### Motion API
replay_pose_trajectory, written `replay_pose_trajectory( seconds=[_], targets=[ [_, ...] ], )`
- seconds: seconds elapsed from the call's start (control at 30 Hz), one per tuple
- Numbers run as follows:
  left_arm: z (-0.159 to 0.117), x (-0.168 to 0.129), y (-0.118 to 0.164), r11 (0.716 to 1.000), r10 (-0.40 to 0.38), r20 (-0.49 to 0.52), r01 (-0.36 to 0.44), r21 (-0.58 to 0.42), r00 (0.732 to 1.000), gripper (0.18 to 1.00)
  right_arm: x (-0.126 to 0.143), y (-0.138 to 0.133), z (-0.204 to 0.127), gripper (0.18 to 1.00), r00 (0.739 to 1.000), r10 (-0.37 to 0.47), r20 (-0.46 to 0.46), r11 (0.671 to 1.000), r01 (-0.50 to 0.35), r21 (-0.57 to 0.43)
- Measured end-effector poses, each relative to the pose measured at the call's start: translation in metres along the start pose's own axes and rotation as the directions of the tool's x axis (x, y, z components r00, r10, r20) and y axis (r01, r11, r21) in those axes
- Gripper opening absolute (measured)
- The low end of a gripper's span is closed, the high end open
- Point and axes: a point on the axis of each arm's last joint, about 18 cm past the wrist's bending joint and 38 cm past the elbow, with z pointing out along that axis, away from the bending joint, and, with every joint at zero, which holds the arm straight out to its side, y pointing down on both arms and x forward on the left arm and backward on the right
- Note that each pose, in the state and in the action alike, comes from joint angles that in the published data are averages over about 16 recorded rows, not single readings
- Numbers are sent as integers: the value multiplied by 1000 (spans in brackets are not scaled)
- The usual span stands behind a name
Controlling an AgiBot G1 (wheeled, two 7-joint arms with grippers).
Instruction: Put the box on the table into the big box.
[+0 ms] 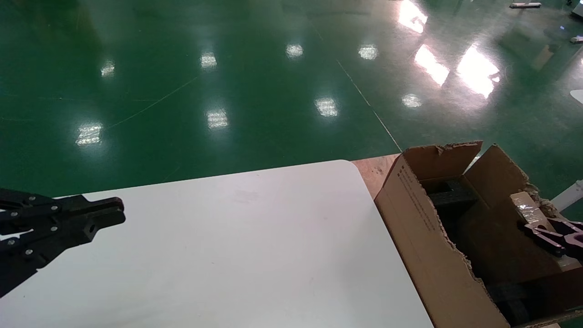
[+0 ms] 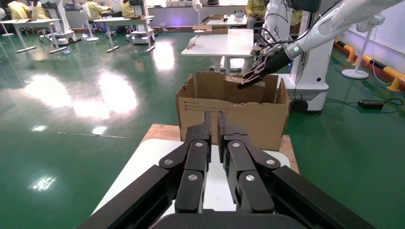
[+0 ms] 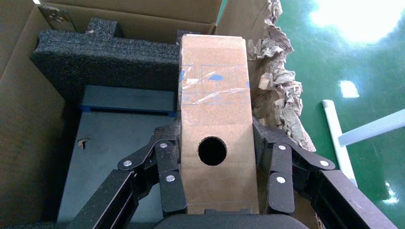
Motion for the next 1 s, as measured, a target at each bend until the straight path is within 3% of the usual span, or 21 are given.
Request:
replay_pose_trajectory(
  seconds=[0.33,0.63,1.0],
  targets=[
    [0,0,0,1000,0,0,0,0,1000,301,0,2,0,547,1000,-4,1,1000,4,-9],
    [0,0,0,1000,0,0,0,0,1000,463,-2,-1,1,678,1000,-6,10,1000,6,2],
    [0,0,0,1000,0,0,0,0,1000,720,-33,-53,13,872,986,-91,142,982,65,178]
  ],
)
